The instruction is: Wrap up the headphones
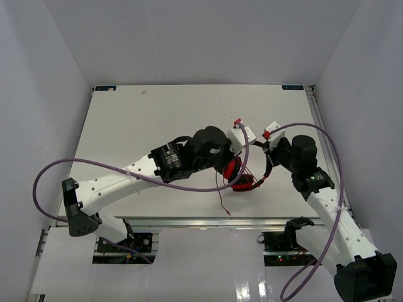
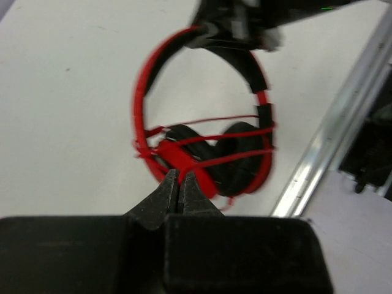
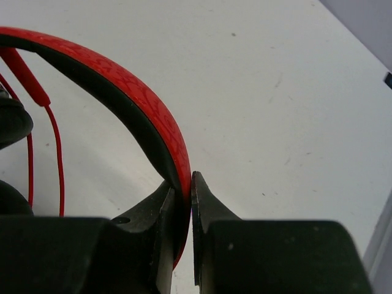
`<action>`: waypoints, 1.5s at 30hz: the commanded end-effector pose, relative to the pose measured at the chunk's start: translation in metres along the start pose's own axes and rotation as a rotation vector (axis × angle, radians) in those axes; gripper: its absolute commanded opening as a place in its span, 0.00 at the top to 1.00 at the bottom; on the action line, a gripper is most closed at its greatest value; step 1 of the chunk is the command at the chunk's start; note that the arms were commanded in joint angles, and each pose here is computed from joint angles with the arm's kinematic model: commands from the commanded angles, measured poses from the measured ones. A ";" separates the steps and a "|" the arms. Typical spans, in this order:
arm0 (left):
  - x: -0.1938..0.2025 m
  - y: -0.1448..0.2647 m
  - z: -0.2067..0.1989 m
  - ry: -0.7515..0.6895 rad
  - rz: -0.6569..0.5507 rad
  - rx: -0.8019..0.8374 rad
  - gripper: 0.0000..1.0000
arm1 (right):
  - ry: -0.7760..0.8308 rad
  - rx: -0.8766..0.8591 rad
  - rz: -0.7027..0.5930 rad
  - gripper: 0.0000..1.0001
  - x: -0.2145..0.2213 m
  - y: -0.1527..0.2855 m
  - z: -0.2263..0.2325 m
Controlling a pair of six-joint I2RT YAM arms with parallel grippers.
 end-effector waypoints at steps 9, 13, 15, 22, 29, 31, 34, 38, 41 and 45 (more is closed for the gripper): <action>0.032 0.001 0.091 0.042 -0.117 -0.138 1.00 | -0.062 -0.424 -0.257 0.92 -0.060 0.026 0.018; 0.040 0.021 0.091 0.065 -0.330 -0.043 0.98 | -0.174 -0.530 -0.287 0.92 -0.079 0.028 0.018; 0.047 0.024 0.088 0.077 -0.410 -0.004 0.94 | -0.230 -0.592 -0.298 0.92 -0.088 0.029 0.018; 0.064 0.013 0.076 0.180 -0.612 0.118 0.77 | -0.392 -0.717 -0.284 0.92 -0.109 0.022 0.014; 0.093 -0.015 0.065 0.287 -0.690 0.244 0.68 | -0.505 -0.740 -0.287 0.92 -0.121 0.020 0.010; 0.103 -0.023 0.062 0.326 -0.714 0.273 0.64 | -0.541 -0.724 -0.274 0.92 -0.121 0.017 0.009; 0.118 -0.037 0.060 0.379 -0.725 0.309 0.62 | -0.568 -0.662 -0.265 0.92 -0.122 0.012 0.005; 0.126 -0.054 0.057 0.425 -0.760 0.372 0.64 | -0.599 -0.561 -0.257 0.92 -0.120 0.003 -0.001; 0.137 -0.079 0.054 0.477 -0.725 0.424 0.74 | -0.620 -0.459 -0.236 0.92 -0.116 -0.008 -0.007; 0.148 -0.097 0.049 0.532 -0.720 0.480 0.83 | -0.634 -0.360 -0.190 0.92 -0.100 -0.021 -0.008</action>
Point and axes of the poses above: each gripper's point midway between its finger pads, its own y axis back along the fingers, its own z axis along the line the jaws close on, x = y × z, the point moved 10 cm from there along y, back along the fingers, and after that the axes turned 7 degrees about y, right-handed, at the moved point
